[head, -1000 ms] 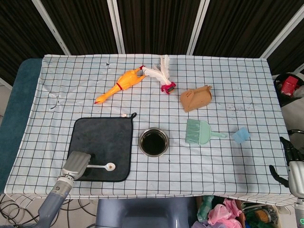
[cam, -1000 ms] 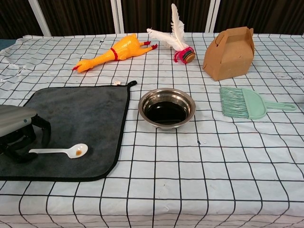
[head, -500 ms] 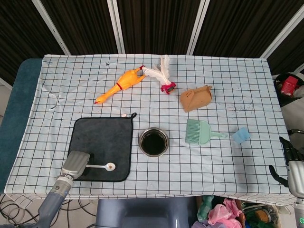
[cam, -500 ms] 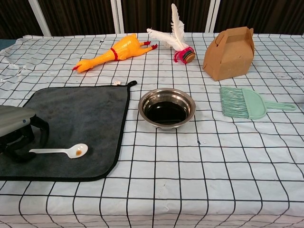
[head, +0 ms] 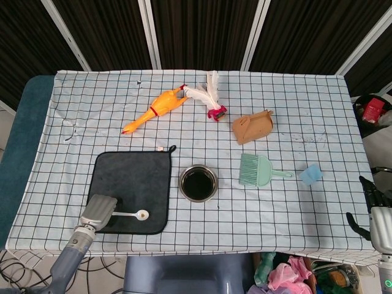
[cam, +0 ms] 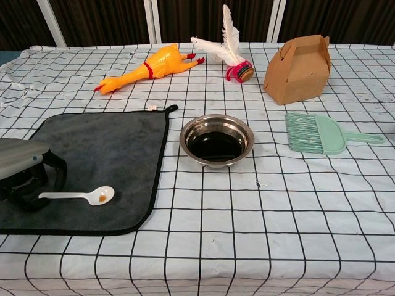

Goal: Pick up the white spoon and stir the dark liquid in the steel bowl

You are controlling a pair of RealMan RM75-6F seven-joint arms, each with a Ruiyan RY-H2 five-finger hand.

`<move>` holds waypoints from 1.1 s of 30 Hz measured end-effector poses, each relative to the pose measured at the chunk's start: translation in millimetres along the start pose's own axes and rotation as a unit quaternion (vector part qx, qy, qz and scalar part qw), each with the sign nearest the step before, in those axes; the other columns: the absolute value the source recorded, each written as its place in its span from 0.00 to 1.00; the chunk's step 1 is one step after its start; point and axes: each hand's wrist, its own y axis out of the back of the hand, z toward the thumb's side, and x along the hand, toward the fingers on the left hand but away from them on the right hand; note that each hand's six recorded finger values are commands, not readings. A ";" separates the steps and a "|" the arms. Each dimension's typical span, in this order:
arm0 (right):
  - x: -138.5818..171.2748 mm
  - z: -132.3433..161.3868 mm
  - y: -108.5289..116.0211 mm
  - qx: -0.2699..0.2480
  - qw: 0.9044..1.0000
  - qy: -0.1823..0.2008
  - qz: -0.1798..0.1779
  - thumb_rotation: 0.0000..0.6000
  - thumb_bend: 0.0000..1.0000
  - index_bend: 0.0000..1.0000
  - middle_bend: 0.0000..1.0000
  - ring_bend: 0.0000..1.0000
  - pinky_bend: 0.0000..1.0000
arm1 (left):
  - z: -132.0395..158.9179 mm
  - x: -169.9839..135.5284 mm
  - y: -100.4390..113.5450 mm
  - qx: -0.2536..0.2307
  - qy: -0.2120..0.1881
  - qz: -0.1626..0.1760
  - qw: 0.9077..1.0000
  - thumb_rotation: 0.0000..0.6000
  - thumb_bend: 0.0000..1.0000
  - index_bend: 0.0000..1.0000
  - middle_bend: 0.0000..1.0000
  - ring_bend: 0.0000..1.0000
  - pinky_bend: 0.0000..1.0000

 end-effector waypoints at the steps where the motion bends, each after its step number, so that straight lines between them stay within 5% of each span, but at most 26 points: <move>1: 0.0 0.0 0.0 0.000 1.000 0.000 0.000 1.00 0.25 0.00 0.12 0.25 0.37 | 0.3 0.1 -0.1 0.000 -0.001 0.000 1.000 1.00 0.37 0.52 0.86 0.85 0.87; 33: -0.7 1.8 -0.1 -0.002 1.000 0.002 -0.001 1.00 0.25 0.00 0.12 0.25 0.37 | -6.4 2.2 13.7 -0.009 0.009 0.029 0.999 1.00 0.42 0.55 0.87 0.86 0.87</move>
